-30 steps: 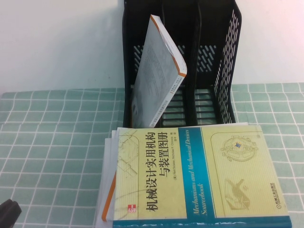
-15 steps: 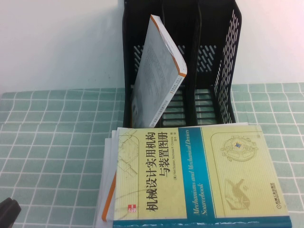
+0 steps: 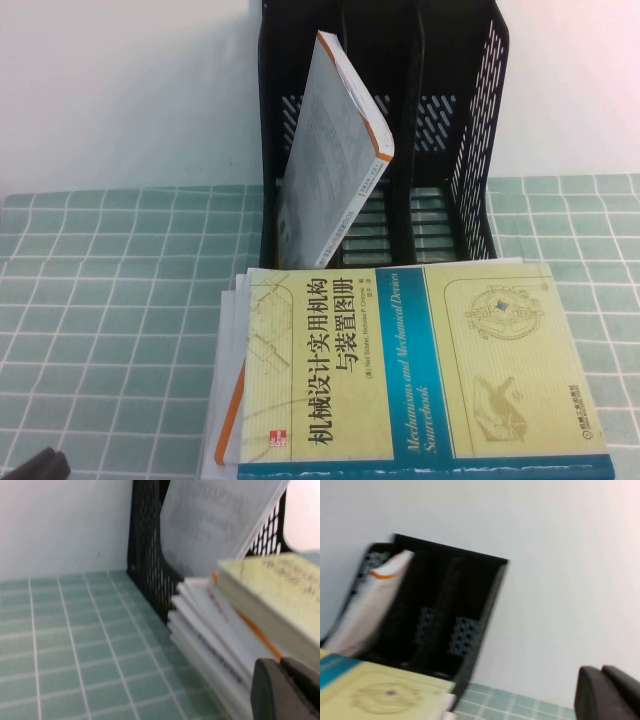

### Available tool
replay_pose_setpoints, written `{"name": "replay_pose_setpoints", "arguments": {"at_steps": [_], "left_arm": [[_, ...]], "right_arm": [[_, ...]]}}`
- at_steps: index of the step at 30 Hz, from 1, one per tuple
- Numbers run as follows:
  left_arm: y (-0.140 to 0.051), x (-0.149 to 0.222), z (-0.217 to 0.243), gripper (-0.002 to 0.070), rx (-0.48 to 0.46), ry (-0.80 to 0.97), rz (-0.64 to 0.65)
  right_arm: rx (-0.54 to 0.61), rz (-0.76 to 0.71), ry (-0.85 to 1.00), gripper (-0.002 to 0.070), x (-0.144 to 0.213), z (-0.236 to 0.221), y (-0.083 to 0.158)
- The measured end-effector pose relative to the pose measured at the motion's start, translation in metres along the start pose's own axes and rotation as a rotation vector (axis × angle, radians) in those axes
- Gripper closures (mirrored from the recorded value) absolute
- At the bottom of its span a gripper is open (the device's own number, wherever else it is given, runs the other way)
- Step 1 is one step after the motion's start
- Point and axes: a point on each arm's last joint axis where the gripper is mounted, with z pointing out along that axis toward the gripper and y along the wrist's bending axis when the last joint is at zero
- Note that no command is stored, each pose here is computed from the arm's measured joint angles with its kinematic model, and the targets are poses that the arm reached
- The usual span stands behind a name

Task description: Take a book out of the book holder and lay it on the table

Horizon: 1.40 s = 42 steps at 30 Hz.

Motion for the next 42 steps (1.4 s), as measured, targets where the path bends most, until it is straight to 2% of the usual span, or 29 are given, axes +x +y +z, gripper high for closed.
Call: {"name": "replay_pose_setpoints", "arguments": {"at_steps": [5, 10, 13, 18, 42], "left_arm": [[0.006, 0.026, 0.005, 0.0678, -0.051, 0.106, -0.012], [0.012, 0.036, 0.001, 0.0678, -0.160, 0.137, -0.041], [0.016, 0.038, 0.000, 0.0678, -0.228, 0.129, -0.059], [0.021, 0.045, 0.002, 0.0678, -0.291, 0.124, -0.077], [0.023, 0.044, 0.003, 0.0678, -0.309, 0.083, -0.085]], "right_arm": [[0.242, 0.075, 0.033, 0.0678, 0.021, -0.001, -0.020], [0.333, 0.290, 0.050, 0.0678, 0.027, -0.004, -0.026], [0.349, 0.398, 0.062, 0.0678, 0.031, -0.004, -0.027], [0.361, 0.435, 0.066, 0.0678, 0.032, -0.004, -0.027], [0.360, 0.435, 0.067, 0.0678, 0.032, -0.004, -0.027]]}}
